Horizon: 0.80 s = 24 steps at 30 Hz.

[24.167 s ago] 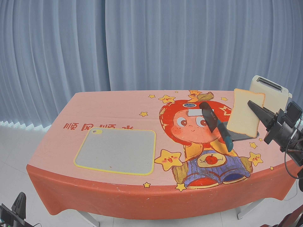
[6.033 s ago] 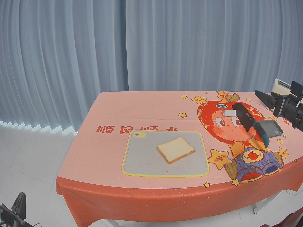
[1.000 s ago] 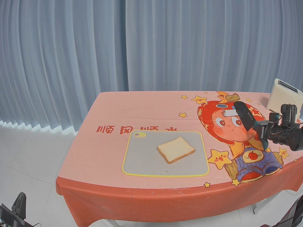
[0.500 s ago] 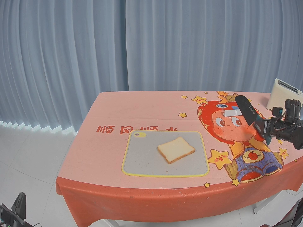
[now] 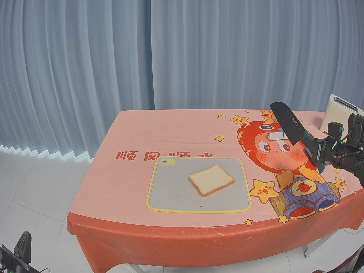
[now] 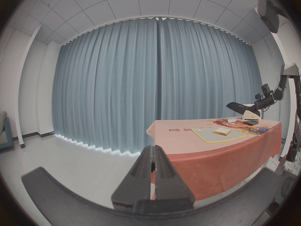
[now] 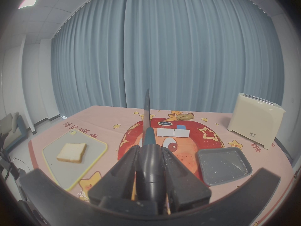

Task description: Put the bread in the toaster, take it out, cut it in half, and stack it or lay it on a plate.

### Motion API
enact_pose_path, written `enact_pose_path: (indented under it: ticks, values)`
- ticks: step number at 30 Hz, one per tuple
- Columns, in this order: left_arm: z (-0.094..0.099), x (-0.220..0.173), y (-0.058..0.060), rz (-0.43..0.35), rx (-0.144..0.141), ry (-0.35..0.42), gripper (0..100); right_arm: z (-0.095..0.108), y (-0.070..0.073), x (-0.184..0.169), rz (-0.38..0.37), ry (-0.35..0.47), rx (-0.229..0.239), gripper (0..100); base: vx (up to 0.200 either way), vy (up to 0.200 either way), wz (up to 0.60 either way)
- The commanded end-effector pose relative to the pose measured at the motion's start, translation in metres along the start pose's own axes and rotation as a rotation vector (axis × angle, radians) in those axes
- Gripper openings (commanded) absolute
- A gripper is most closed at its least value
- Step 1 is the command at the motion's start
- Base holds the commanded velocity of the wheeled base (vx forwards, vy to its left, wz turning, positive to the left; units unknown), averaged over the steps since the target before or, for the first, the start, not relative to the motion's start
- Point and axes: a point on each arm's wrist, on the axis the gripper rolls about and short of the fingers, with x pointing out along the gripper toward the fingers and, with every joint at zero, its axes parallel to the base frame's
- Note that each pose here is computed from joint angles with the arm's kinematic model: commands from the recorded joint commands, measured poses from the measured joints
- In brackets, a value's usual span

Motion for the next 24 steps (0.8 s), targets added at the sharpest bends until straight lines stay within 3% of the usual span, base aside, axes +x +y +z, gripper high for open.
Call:
enact_pose_path:
  ticks: [1, 14, 18, 24]
  values:
    - [-0.005, 0.001, 0.000, 0.001, -0.002, 0.013, 0, 0.005, 0.013, -0.013, 0.031, -0.035, -0.022, 0, 0.000, 0.000, 0.00]
    - [-0.005, 0.001, 0.000, 0.001, 0.000, 0.013, 0, -0.006, 0.018, -0.016, 0.051, -0.002, -0.022, 0, 0.000, 0.000, 0.00]
    - [-0.005, 0.001, 0.000, 0.001, 0.000, 0.013, 0, -0.006, 0.027, -0.025, 0.083, -0.022, -0.037, 0, 0.000, 0.000, 0.00]
    - [-0.005, 0.001, 0.000, 0.001, 0.000, 0.013, 0, -0.014, 0.052, -0.035, 0.178, -0.012, -0.076, 0, 0.000, 0.000, 0.00]
